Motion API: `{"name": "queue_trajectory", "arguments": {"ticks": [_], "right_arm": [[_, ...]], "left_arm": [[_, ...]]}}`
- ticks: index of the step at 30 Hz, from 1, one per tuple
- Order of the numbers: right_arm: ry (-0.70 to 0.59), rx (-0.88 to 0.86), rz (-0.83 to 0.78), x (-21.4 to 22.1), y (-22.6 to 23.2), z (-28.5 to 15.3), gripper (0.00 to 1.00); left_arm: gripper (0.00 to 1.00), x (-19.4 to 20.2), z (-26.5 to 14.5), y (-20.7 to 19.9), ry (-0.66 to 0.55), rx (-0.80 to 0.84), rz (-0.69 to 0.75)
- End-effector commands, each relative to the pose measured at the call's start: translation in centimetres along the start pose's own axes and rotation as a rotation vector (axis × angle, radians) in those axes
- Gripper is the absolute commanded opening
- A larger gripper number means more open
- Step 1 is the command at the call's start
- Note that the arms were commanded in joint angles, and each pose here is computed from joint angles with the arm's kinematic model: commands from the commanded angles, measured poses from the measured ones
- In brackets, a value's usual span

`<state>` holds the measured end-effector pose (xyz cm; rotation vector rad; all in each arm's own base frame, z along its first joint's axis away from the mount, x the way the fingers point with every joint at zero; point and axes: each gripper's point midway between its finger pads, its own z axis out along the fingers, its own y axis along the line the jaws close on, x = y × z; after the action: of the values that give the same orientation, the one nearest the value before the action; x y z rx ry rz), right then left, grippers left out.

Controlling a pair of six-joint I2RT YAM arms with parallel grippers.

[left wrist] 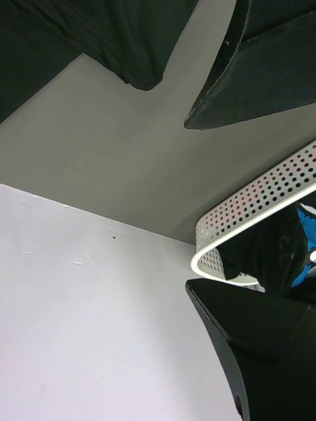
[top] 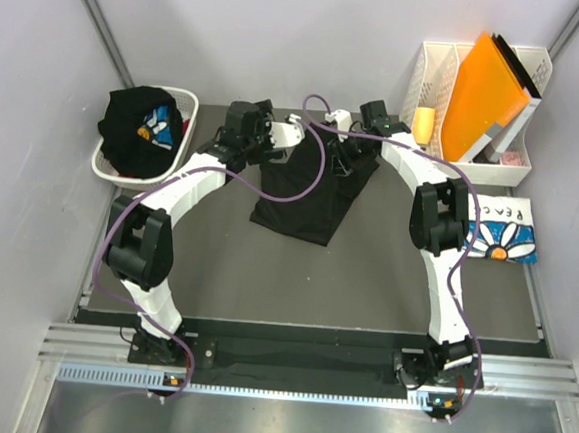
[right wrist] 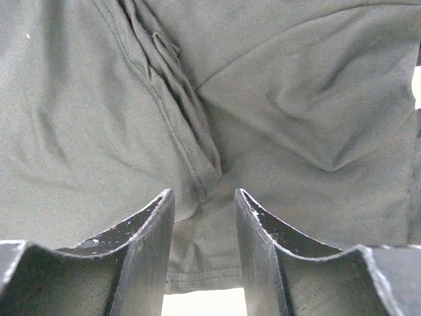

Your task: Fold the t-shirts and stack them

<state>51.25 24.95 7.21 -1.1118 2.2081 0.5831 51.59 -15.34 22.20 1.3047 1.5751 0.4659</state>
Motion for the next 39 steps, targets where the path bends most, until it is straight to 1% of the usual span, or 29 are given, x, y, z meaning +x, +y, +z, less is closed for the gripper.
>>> {"name": "queue_trajectory", "arguments": {"ticks": [1,5,7,10,11,13,14,16,20,31,39], "right_arm": [[-0.060,0.012,-0.049,-2.6,0.7,-1.2,0.43],[-0.055,0.012,-0.047,-2.4,0.8,-1.0,0.46],[-0.055,0.010,-0.045,-2.4,0.9,-0.9,0.46],[-0.058,0.013,-0.042,-2.4,0.8,-1.0,0.40],[-0.055,0.013,-0.041,-2.3,0.8,-0.9,0.32],[-0.057,0.013,-0.043,-2.3,0.9,-0.9,0.24],[-0.057,0.015,-0.044,-2.4,0.9,-1.0,0.17],[-0.058,0.013,-0.048,-2.5,1.0,-1.0,0.13],[-0.060,0.018,-0.050,-2.6,0.9,-1.1,0.01],[-0.079,0.081,-0.097,-4.3,0.9,-3.7,0.00],[-0.060,0.115,-0.118,-3.7,1.2,-5.4,0.00]], "left_arm": [[0.99,-2.4,-0.5,2.7,-0.076,-0.076,-0.020],[0.99,-2.6,-0.5,2.7,-0.080,-0.074,-0.020],[0.99,-2.6,-0.5,2.7,-0.083,-0.074,-0.019],[0.99,-2.7,-0.5,2.8,-0.087,-0.079,-0.019],[0.99,-2.7,-0.4,2.8,-0.088,-0.078,-0.019],[0.99,-2.8,-0.4,2.8,-0.089,-0.077,-0.017],[0.99,-2.9,-0.3,2.6,-0.090,-0.073,-0.016],[0.99,-2.8,-0.3,2.7,-0.090,-0.077,-0.017],[0.99,-2.9,-0.3,2.9,-0.094,-0.080,-0.011],[0.99,-3.2,-0.2,3.1,-0.103,-0.085,-0.015],[0.99,-3.2,-0.1,3.0,-0.105,-0.086,-0.016]]}}
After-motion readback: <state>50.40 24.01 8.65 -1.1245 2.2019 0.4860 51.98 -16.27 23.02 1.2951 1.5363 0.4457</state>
